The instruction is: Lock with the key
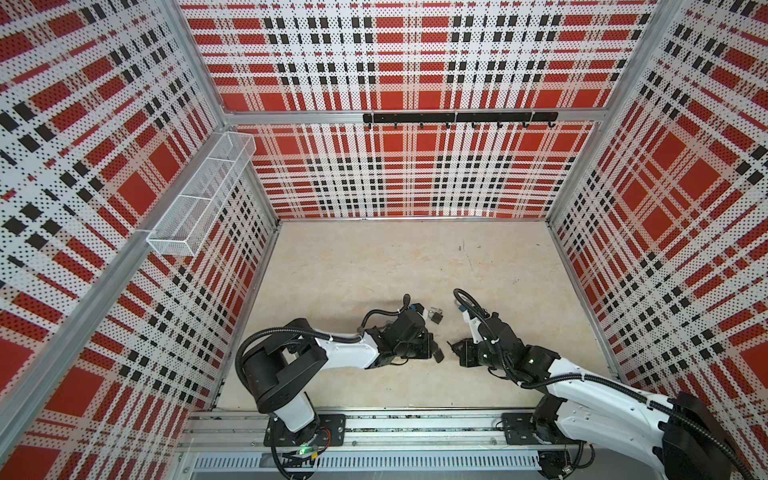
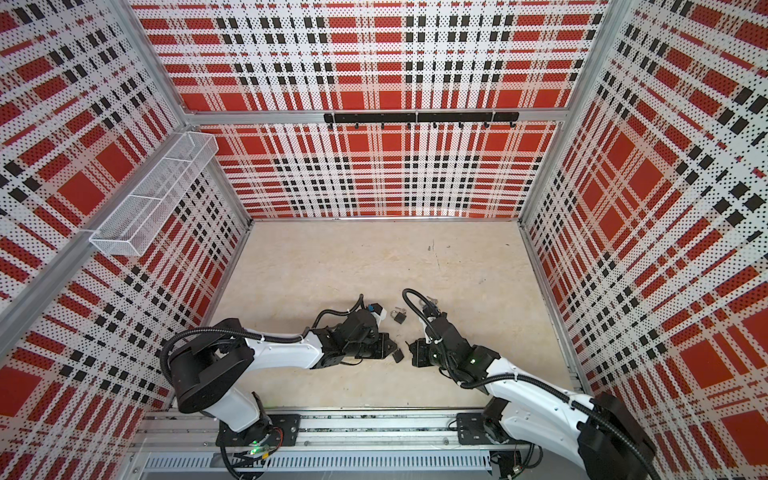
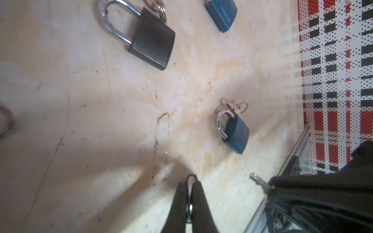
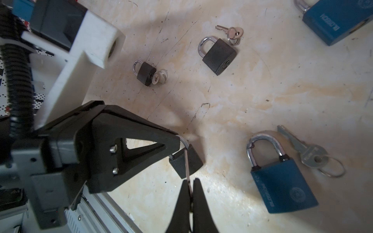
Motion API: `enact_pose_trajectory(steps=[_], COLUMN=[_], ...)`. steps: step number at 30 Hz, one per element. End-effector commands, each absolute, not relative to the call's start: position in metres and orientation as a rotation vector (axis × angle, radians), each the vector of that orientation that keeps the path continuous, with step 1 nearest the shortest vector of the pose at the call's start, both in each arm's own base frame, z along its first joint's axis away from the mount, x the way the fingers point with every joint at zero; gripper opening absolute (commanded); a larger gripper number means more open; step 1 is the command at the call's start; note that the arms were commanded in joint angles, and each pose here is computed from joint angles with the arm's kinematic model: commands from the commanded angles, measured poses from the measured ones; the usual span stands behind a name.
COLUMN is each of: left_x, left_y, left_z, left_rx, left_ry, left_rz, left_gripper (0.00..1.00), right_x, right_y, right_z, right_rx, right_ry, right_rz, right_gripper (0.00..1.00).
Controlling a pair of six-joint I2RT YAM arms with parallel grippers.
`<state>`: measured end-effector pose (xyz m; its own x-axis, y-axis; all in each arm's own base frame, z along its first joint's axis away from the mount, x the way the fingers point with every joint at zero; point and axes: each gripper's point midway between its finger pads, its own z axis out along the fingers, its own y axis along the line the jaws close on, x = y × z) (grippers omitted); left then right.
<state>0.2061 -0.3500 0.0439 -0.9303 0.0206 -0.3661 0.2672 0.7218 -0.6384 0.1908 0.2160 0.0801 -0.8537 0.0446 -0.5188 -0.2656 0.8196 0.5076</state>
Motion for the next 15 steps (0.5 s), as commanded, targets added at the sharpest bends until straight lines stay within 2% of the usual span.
enact_pose_trajectory(steps=[1,8,15], left_x=[0.208,0.210,0.211], left_y=[-0.359,-0.352,-0.342], left_z=[0.048,0.049,0.052], left_rx=[0.230,0.213,0.180], left_ry=[2.566,2.550,2.535], left_rz=[-1.061,-1.032,-1.001], left_gripper=[0.03,0.24,0.32], right_x=[0.196,0.199,0.203], right_y=[0.219,0.222,0.224], right_z=[0.081,0.076,0.071], right_rx=[-0.149,-0.148,-0.161], right_ry=[2.455,2.471,2.497], right_rz=[0.797,0.785,0.736], right_gripper=[0.00,0.00,0.00])
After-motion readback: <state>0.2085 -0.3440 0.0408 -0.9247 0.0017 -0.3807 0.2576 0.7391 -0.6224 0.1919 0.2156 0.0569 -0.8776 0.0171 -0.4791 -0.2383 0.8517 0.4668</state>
